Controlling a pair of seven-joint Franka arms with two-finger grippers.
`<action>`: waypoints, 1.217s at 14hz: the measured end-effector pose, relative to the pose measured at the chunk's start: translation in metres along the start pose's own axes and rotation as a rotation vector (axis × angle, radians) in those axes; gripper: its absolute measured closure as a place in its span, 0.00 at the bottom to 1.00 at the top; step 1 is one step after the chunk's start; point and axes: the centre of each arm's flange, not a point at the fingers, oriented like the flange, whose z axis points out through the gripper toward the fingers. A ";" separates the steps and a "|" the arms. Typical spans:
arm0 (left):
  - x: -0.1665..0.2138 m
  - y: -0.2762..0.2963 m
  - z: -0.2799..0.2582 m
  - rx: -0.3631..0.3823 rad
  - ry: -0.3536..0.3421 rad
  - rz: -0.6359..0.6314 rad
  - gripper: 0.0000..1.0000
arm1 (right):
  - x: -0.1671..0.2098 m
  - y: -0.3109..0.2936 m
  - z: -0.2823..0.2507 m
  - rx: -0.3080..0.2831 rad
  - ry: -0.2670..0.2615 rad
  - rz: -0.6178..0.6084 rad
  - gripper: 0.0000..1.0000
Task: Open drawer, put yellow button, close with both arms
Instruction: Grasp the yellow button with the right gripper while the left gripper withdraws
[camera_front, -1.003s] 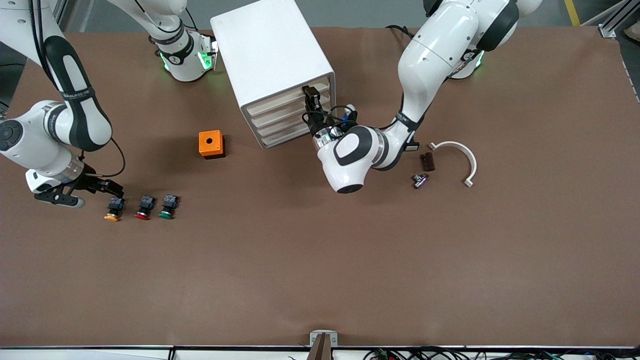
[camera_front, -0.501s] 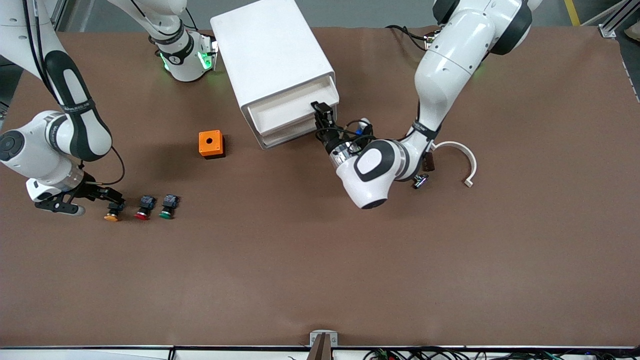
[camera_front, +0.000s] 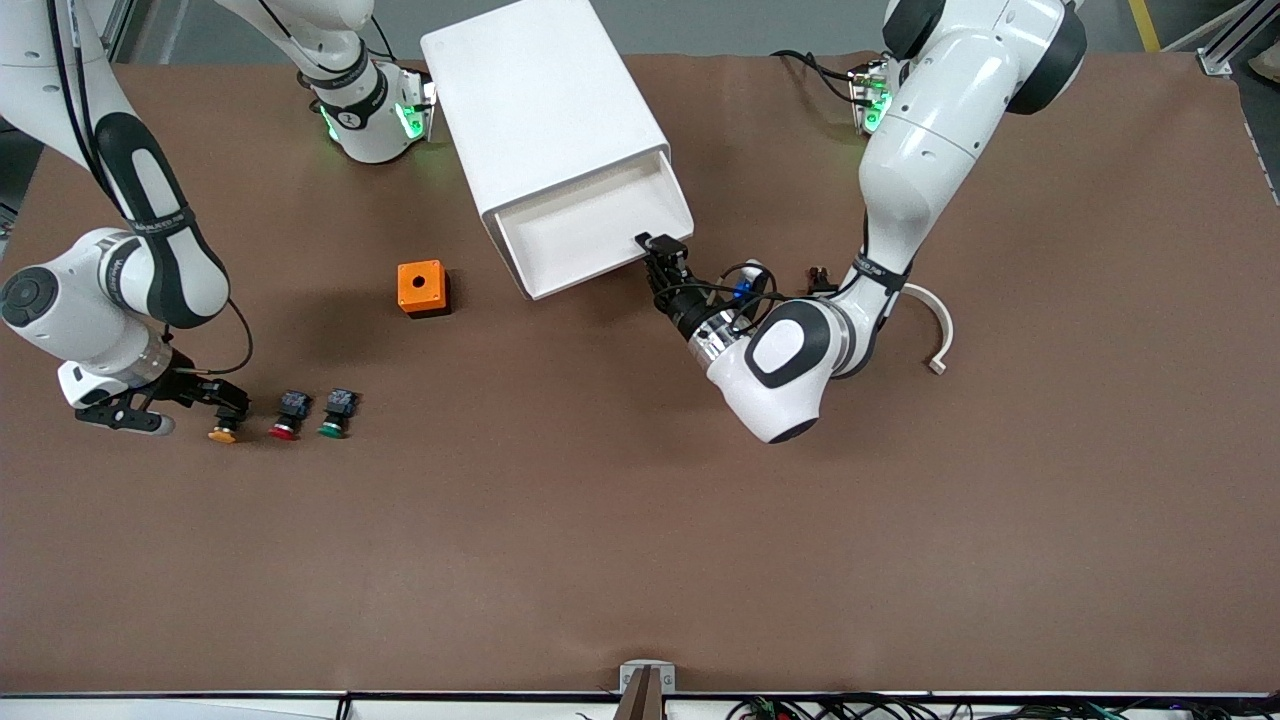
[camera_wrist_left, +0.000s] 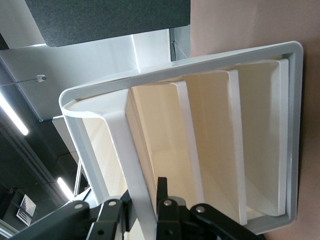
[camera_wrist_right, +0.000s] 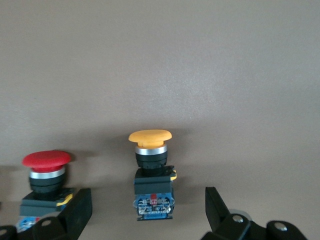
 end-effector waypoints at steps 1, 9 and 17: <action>0.000 0.000 -0.002 -0.001 -0.003 0.002 0.82 | -0.001 0.002 0.005 -0.001 -0.005 0.002 0.00; 0.000 0.003 -0.006 -0.019 -0.018 0.015 0.58 | -0.007 0.004 0.027 -0.002 -0.024 0.004 0.00; 0.000 -0.001 -0.019 -0.039 -0.035 0.142 0.00 | -0.009 0.006 0.032 -0.002 -0.032 0.009 0.03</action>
